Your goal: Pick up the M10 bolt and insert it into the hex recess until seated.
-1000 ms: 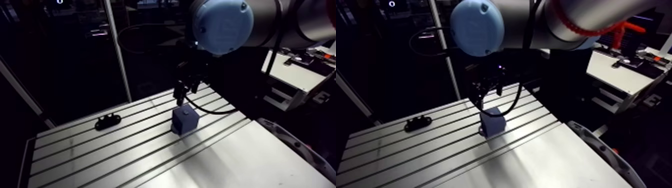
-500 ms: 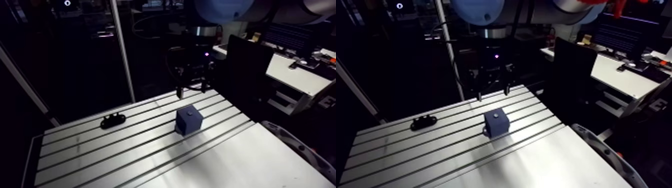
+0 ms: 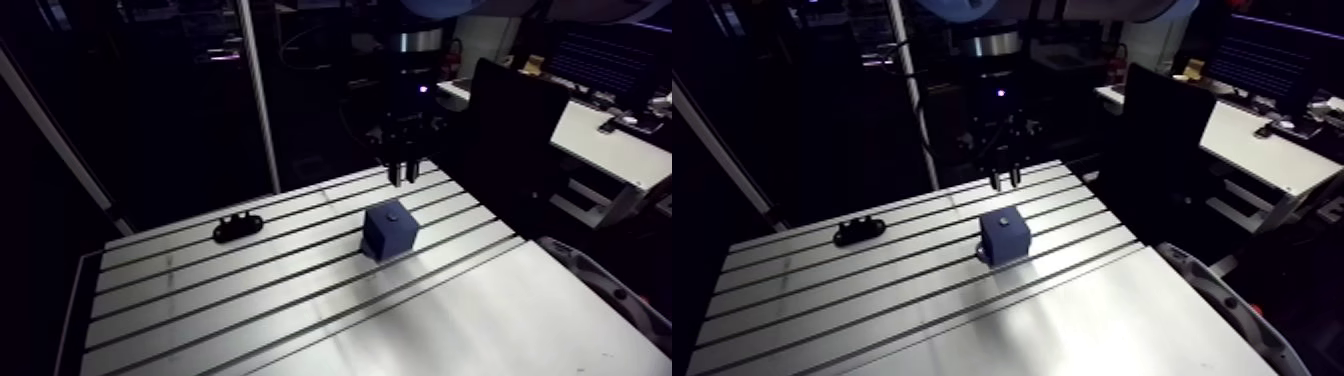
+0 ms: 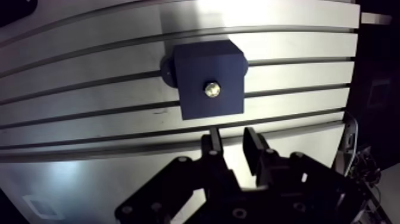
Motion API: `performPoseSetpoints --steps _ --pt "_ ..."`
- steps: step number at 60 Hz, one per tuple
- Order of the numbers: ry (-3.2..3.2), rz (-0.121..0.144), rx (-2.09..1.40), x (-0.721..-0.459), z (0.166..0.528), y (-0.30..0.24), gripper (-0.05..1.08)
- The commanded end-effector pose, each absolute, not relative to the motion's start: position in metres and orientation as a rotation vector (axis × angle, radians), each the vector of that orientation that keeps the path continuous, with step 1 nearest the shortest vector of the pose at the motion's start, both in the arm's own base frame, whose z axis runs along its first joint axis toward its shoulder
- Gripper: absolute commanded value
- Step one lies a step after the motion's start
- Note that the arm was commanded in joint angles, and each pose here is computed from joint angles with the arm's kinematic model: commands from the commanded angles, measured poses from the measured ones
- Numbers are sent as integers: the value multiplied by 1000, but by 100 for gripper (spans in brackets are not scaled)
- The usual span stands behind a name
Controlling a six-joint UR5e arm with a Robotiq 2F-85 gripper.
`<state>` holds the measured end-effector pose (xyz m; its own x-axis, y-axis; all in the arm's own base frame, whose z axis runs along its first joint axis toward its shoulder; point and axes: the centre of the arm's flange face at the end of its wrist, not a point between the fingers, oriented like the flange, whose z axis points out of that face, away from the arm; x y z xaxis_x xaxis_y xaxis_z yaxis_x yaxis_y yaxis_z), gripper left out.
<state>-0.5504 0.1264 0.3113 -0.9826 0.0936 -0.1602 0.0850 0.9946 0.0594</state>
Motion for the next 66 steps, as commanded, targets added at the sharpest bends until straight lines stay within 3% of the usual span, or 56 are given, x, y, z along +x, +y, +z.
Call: performPoseSetpoints --steps 1,8,26,41,54,66 --pt "2988 86 86 -551 305 126 107" --pt "3016 94 66 -551 299 125 107" --pt "3035 43 13 -550 296 126 108" --pt "3018 35 11 -545 286 126 108" --pt "3043 53 -47 -543 274 130 108" --pt "3030 39 -41 -541 259 136 107"
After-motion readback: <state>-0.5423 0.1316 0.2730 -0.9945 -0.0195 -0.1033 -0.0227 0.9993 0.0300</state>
